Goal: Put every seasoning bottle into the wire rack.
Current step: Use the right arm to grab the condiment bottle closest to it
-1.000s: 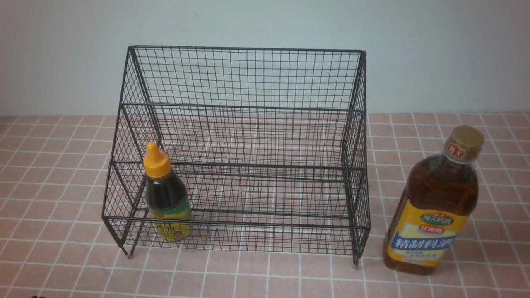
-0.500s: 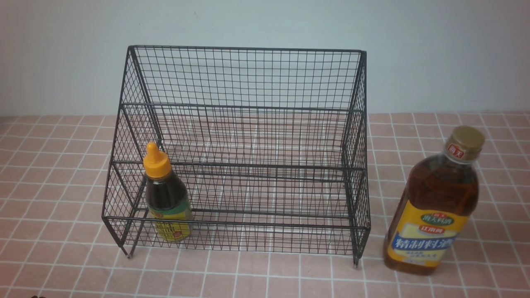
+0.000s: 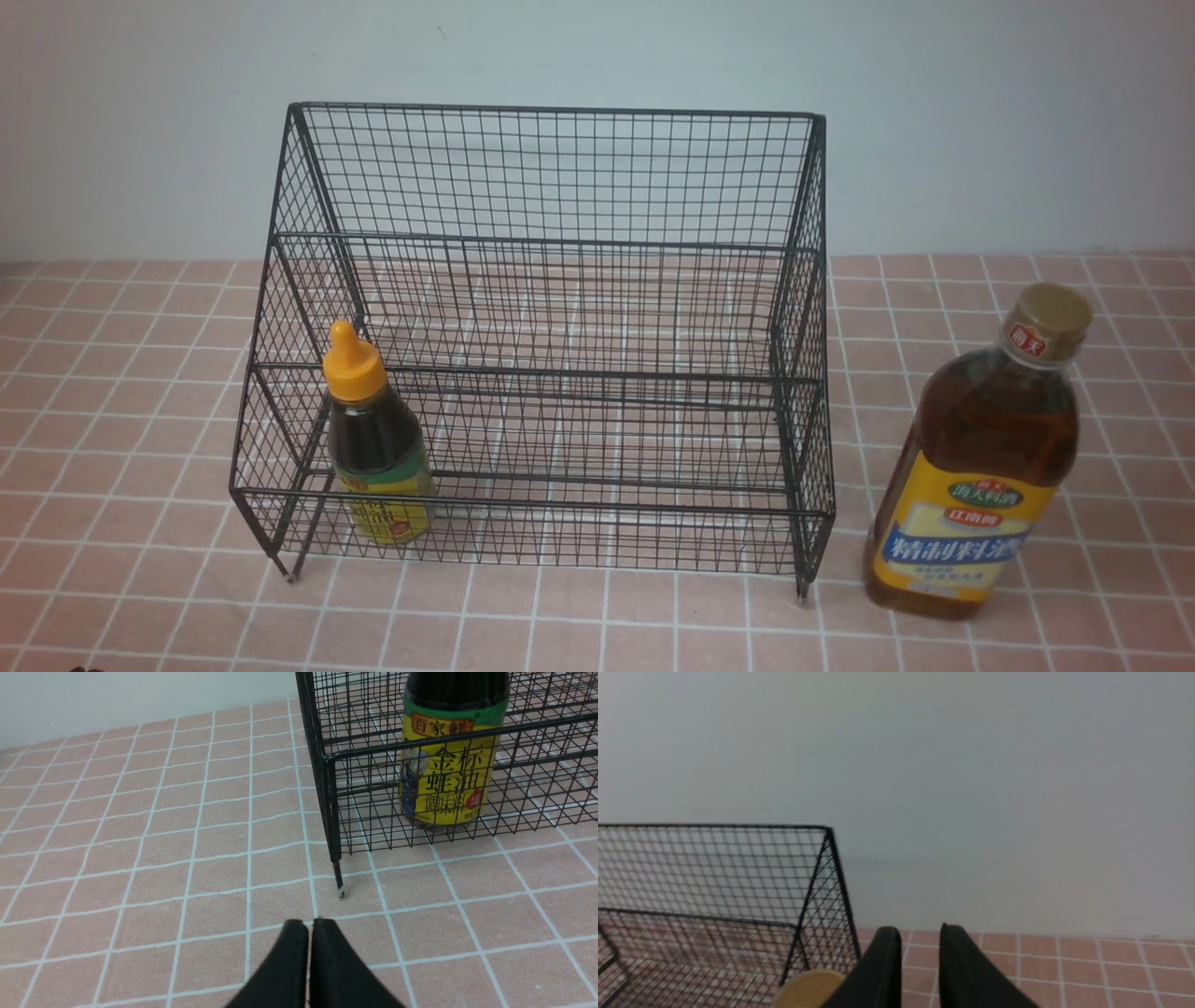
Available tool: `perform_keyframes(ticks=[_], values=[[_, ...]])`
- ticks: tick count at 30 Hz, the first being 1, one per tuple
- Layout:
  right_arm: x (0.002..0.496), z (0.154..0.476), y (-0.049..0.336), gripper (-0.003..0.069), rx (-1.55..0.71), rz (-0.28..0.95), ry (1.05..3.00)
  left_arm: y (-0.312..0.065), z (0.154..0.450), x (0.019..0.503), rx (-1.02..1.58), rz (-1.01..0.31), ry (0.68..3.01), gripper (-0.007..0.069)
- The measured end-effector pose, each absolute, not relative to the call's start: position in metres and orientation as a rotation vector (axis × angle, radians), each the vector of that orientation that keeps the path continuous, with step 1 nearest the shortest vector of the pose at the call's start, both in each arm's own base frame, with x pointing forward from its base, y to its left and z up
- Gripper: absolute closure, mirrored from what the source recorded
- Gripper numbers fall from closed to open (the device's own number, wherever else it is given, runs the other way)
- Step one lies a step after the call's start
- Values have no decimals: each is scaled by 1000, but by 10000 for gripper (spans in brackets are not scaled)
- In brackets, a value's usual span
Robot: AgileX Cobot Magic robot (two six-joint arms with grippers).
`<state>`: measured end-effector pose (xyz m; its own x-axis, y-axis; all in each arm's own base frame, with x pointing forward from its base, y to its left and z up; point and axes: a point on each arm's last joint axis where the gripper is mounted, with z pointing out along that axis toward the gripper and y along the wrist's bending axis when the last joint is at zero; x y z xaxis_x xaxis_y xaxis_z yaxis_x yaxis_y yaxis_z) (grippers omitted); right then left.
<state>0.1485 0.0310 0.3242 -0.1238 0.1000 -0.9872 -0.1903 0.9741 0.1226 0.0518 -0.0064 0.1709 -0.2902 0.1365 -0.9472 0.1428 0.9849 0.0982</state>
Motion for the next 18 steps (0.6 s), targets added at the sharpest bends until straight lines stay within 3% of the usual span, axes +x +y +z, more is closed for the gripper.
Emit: perform_keyframes(ticks=[3, 9, 12, 13, 18], values=[[162, 324, 45, 469, -128, 290, 1718, -6, 171, 52, 202, -6, 1870, 632], [184, 315, 69, 228, -219, 341, 1788, -6, 171, 52, 202, -6, 1870, 632], [188, 310, 71, 154, -223, 338, 1811, -6, 171, 52, 202, -6, 1870, 632], [191, 307, 72, 93, -231, 330, 1825, -6, 171, 52, 202, -6, 1870, 632], [192, 306, 72, 38, -264, 306, 1825, -6, 171, 52, 202, -6, 1870, 632]])
